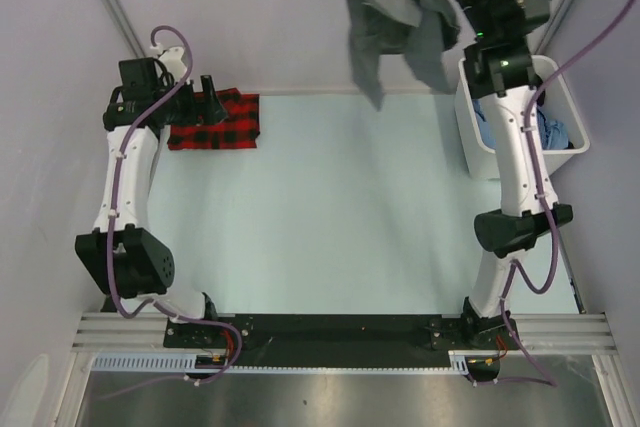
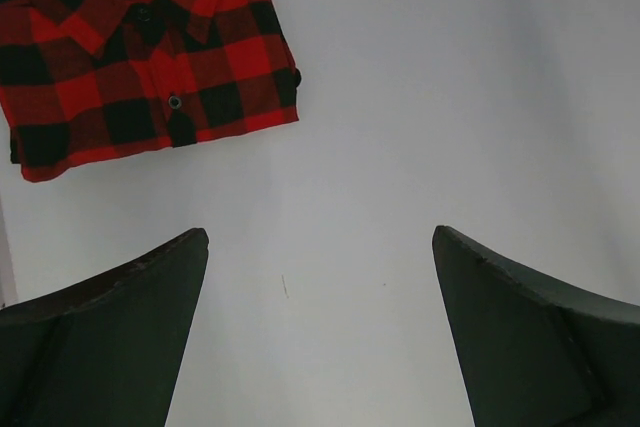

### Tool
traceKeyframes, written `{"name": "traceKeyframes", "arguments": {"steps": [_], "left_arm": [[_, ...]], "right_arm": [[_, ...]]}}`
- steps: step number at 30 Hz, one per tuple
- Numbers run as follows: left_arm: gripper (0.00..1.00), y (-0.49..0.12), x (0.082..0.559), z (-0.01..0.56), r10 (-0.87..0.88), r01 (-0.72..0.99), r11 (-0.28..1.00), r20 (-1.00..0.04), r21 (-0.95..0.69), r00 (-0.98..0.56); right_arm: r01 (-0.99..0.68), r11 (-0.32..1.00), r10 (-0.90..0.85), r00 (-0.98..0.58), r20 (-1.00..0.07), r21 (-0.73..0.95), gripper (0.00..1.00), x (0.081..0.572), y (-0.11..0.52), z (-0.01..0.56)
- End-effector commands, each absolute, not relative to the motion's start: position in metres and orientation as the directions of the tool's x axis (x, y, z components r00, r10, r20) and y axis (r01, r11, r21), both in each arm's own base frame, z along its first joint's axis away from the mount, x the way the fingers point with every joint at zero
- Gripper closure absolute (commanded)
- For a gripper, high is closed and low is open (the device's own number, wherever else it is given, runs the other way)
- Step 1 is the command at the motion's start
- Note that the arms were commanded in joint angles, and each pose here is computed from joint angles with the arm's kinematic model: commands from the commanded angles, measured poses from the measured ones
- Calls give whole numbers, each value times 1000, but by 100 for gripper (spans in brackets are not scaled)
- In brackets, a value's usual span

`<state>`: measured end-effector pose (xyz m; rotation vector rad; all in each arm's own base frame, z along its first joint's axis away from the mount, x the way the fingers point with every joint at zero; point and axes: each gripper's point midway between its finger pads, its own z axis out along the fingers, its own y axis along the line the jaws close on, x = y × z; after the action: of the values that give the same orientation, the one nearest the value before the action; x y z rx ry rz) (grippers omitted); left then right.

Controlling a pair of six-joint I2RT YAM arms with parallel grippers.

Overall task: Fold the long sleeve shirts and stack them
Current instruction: Move the shirt to the center of the board, then flatten the shirt out

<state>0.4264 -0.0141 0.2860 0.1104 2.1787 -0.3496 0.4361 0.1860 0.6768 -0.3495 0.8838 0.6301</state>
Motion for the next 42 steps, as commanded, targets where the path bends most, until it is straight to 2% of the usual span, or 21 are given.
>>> {"name": "traceKeyframes", "arguments": {"steps": [1, 3, 4, 6, 7, 8, 9, 10, 11, 14, 16, 22, 24, 27, 35, 42], "left_arm": [[1, -27, 412, 308, -58, 260, 939, -848, -225, -527], [1, -23, 408, 309, -63, 250, 942, -852, -222, -520], [1, -21, 406, 306, -66, 246, 943, -850, -224, -522], [1, -14, 400, 309, -71, 235, 947, -859, -217, -507], [1, -9, 397, 303, -71, 223, 951, -855, -212, -513], [1, -7, 392, 305, -52, 230, 955, -866, -190, -498], [1, -6, 390, 303, -40, 239, 954, -868, -181, -495], [1, -6, 385, 292, -33, 241, 954, -858, -181, -512], [1, -6, 381, 290, 1, 266, 952, -864, -154, -504], [1, -14, 366, 266, 86, 352, 928, -849, -122, -521], [1, -27, 348, 246, 140, 441, 888, -835, -131, -531], [2, -55, 309, 165, 435, 665, 746, -740, -23, -513], [3, -48, 313, 139, 488, 656, 754, -703, 41, -517], [4, -42, 333, 123, 460, 601, 797, -696, 51, -552], [9, -42, 362, 73, 332, 486, 869, -621, -91, -710], [20, -30, 363, 50, 311, 425, 902, -573, -74, -758]], "right_arm": [[-644, 756, 420, 612, -670, -115, 100, 385, 219, 722], [-685, 727, 458, 533, -711, -46, 100, 382, 228, 712], [-696, 717, 440, 432, -787, 19, 100, 408, 238, 671], [-709, 702, 420, 341, -841, 63, 100, 396, 233, 643], [-697, 707, 338, 186, -923, 118, 100, 425, 246, 556], [-700, 707, 308, 181, -934, 98, 68, 406, 240, 545], [-709, 697, 245, 100, -964, 104, 46, 407, 244, 499], [-700, 696, 150, -75, -986, 159, 23, 409, 245, 417], [-705, 689, 83, -156, -984, 170, 1, 400, 242, 378], [-650, 739, -52, -321, -946, 180, 0, 375, 205, 293], [-638, 759, -118, -335, -935, 133, 0, 363, 187, 276], [-773, 619, -325, -414, -851, 140, 0, 331, 211, 213], [-798, 589, -367, -404, -838, 127, 0, 331, 223, 203], [-830, 545, -436, -398, -807, 115, 2, 335, 248, 177], [-897, 434, -562, -337, -755, 77, 7, 346, 334, 147], [-877, 477, -625, -389, -677, 63, 9, 348, 363, 95]]}}
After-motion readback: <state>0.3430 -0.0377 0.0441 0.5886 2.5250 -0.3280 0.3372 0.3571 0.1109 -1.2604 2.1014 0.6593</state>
